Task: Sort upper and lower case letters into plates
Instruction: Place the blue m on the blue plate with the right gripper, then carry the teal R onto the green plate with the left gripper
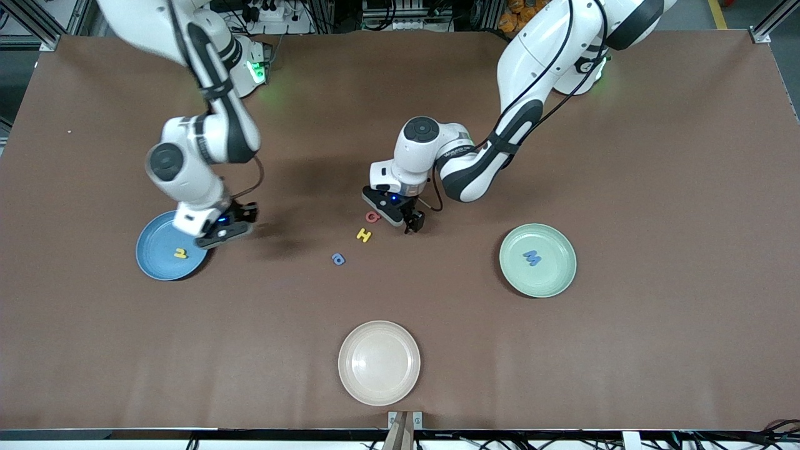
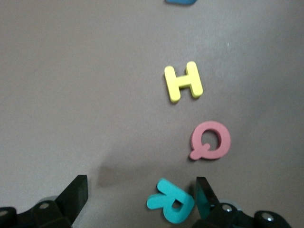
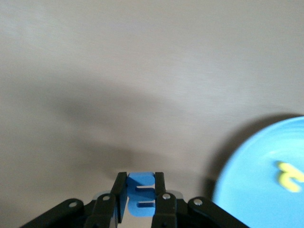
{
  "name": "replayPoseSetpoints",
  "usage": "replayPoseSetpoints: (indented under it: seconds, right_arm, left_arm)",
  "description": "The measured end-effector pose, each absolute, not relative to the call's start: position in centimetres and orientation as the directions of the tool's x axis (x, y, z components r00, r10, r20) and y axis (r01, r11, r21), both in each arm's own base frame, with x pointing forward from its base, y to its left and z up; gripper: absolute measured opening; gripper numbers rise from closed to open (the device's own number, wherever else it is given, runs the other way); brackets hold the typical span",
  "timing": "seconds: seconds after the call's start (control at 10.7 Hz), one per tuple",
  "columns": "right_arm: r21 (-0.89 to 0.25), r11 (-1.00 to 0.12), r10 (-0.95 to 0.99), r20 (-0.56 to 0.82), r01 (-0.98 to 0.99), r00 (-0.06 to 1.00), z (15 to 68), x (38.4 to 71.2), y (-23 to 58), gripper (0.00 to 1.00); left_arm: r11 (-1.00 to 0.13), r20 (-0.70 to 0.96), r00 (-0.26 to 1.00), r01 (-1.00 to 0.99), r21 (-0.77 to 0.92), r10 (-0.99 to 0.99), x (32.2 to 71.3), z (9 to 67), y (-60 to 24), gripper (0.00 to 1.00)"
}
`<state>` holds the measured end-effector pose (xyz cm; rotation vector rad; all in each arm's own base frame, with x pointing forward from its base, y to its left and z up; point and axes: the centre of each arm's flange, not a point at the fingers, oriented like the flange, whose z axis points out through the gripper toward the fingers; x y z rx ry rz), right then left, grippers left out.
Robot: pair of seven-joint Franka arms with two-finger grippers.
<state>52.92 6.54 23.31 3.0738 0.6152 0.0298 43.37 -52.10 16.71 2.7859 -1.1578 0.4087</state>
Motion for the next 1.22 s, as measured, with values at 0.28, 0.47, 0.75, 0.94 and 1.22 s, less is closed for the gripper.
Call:
replayPoseSetpoints:
  seconds: [0.28,0.47,0.75,0.94,1.22]
  right_arm:
    - [0.041,-0.880,0.474,0.007,0.473,0.880,22.6,55.1,-1.1,0.27]
    - [0.061,-0.859,0.509,-0.008,0.508,0.861,21.9,56.2,-6.2,0.27]
    - [0.051,-0.862,0.504,-0.035,0.505,0.863,21.0,55.8,-9.8,0.36]
    - [0.053,-0.860,0.507,-0.039,0.508,0.861,20.8,56.0,-10.1,0.67]
    - [0.056,-0.858,0.509,-0.039,0.510,0.860,21.0,56.7,-10.2,1.00]
  left_arm:
    - [-0.683,0.270,0.651,-0.730,-0.034,-0.709,42.5,16.0,-51.7,1.00]
    - [-0.677,0.272,0.646,-0.735,-0.030,-0.713,42.1,16.1,-52.1,0.99]
    - [-0.675,0.276,0.644,-0.737,-0.026,-0.714,42.0,16.3,-52.2,0.84]
    - [-0.674,0.280,0.642,-0.739,-0.024,-0.714,41.9,16.5,-52.4,0.65]
    - [-0.673,0.284,0.640,-0.739,-0.024,-0.714,41.9,16.8,-52.5,0.44]
